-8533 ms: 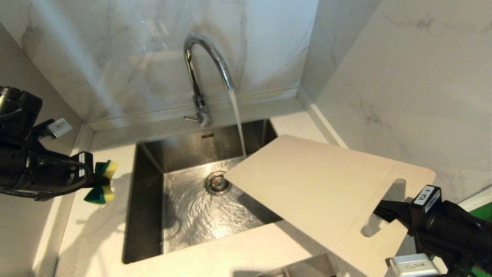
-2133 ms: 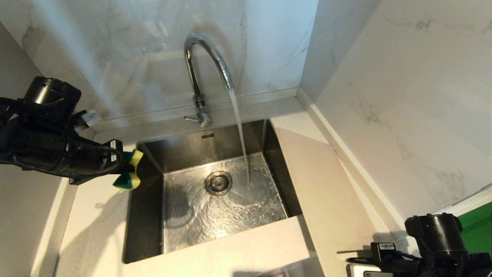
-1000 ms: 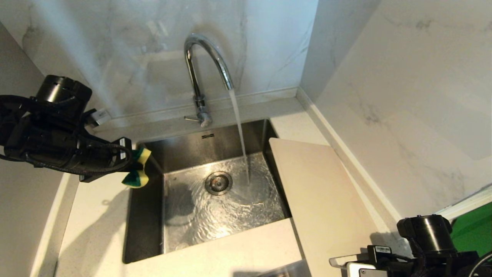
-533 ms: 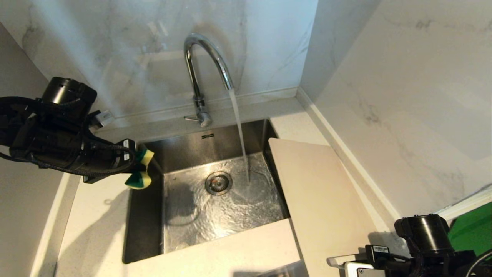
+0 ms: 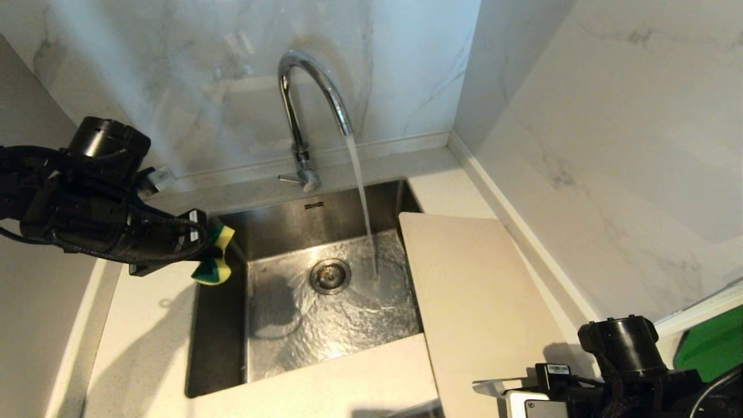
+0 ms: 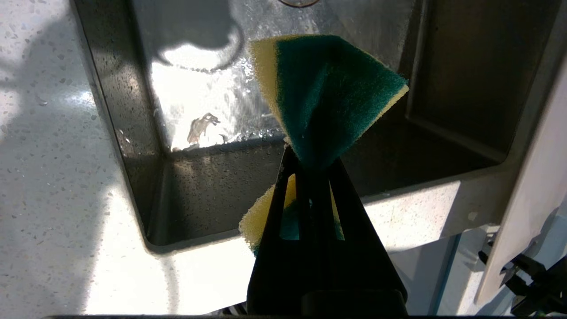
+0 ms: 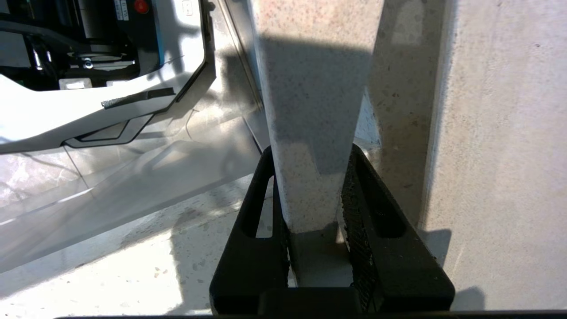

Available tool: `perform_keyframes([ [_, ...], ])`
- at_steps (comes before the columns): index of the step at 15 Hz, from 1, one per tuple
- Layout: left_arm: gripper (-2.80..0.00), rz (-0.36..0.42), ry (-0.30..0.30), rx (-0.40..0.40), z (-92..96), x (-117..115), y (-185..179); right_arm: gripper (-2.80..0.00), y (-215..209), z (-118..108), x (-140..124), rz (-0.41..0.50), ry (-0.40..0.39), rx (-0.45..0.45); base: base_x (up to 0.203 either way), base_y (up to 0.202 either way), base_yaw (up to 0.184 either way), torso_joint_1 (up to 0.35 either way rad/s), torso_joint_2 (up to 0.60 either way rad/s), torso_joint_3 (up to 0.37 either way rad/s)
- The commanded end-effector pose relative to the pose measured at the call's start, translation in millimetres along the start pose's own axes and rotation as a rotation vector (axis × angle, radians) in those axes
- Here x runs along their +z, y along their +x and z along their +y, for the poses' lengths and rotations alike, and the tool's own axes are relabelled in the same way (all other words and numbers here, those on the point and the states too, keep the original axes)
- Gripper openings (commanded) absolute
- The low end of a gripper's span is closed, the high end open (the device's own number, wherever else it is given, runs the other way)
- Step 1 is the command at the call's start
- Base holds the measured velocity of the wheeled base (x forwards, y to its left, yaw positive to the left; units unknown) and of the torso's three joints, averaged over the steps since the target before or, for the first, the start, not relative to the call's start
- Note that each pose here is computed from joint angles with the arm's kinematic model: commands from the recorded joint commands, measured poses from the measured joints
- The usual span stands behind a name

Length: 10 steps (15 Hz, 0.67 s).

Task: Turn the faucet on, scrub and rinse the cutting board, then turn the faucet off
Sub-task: Put down the cutting board

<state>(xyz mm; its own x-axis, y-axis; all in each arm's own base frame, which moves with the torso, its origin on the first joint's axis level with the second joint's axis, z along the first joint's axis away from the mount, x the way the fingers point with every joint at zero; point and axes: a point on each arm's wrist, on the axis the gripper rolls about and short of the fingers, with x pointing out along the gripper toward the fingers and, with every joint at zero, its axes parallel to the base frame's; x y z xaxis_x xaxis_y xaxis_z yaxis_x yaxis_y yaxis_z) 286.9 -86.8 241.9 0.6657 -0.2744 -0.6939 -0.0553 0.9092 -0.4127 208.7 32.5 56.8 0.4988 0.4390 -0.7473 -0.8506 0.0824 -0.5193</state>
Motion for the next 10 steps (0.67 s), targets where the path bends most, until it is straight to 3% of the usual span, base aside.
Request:
perform_keyframes([
  [1, -2.80, 0.008, -0.003, 0.003, 0.2, -0.3, 2.5, -2.80, 0.4, 2.5, -0.1, -0.002, -0.007, 0.009, 0.000, 0.000, 0.000, 0.000, 0.00, 0.000],
  [10, -2.80, 0.006, -0.002, 0.001, -0.5, -0.2, 1.7, -2.80, 2.1, 9.7, -2.2, 0.004, 0.006, 0.041, 0.000, 0.000, 0.000, 0.000, 0.00, 0.000],
])
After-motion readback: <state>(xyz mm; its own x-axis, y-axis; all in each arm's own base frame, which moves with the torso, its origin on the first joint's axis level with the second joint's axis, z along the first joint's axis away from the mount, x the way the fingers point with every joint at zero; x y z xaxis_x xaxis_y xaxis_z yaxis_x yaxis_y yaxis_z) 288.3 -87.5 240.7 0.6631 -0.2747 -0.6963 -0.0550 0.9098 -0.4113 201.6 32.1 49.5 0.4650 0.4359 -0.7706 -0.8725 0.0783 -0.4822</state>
